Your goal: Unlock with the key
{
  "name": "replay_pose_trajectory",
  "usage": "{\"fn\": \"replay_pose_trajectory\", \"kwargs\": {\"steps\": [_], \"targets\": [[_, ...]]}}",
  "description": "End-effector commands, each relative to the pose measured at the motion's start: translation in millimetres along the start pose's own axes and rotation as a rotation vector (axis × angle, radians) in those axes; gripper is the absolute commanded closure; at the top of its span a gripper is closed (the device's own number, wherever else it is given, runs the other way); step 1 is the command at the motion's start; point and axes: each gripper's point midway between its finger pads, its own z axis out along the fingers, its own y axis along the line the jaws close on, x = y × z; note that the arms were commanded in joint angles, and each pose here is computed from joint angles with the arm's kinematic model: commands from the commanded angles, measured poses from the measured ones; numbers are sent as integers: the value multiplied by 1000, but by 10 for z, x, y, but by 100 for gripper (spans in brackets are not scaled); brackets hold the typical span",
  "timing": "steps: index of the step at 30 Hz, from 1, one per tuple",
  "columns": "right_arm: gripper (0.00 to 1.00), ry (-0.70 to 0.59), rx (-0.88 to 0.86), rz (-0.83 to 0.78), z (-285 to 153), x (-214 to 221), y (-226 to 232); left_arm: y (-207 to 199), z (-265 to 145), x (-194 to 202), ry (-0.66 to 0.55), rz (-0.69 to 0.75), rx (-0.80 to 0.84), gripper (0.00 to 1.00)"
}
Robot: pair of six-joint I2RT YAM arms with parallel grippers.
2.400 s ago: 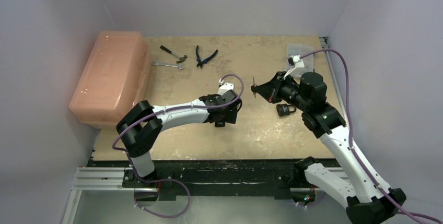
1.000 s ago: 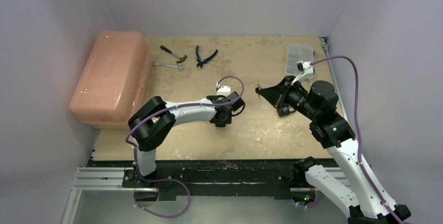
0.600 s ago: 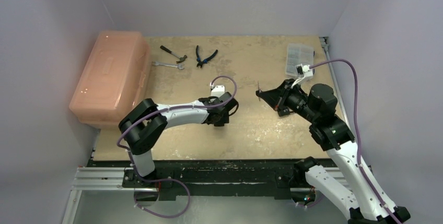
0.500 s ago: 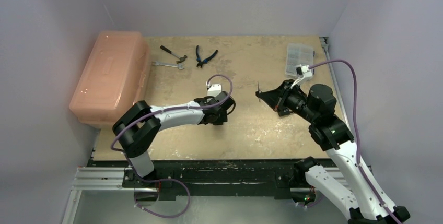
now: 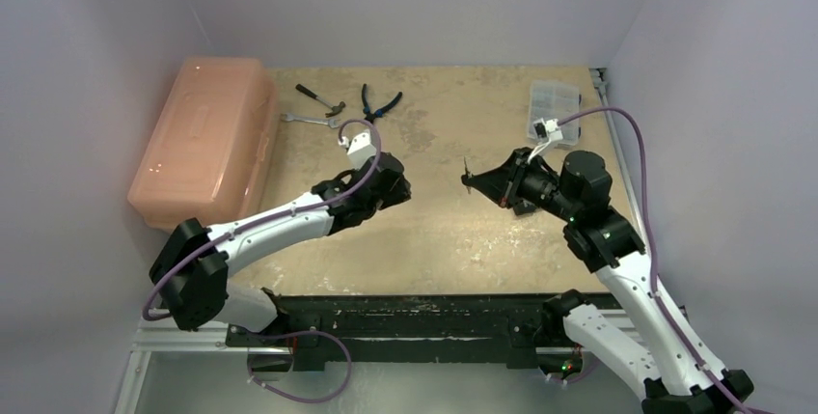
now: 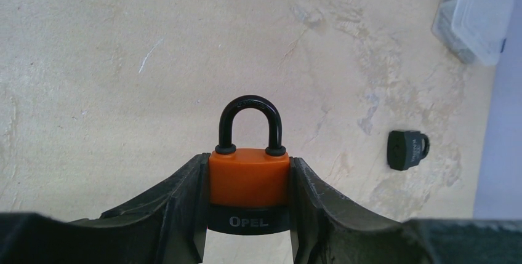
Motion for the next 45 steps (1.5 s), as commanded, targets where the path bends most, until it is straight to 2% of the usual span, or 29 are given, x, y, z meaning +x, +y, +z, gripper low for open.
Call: {"fn": "replay_pose_trajectory", "kwargs": {"steps": [1, 13, 20, 25, 38, 45], "targets": [[100, 48, -89, 22, 69, 84, 123, -162, -136, -343, -67, -164, 77, 100], [100, 112, -94, 107, 268, 309, 121, -272, -46, -415, 150, -372, 228, 100], [100, 177, -114, 165, 413, 631, 361, -222, -19, -422, 148, -431, 197, 100], [100, 230, -115, 222, 546, 850, 332, -236, -29, -496, 114, -438, 213, 100], [100, 358, -95, 243, 928, 1117, 207, -206, -8, -496, 74, -430, 257, 100], [100, 373, -109, 230, 1125, 1120, 204, -210, 24, -466, 69, -434, 288, 100]]}}
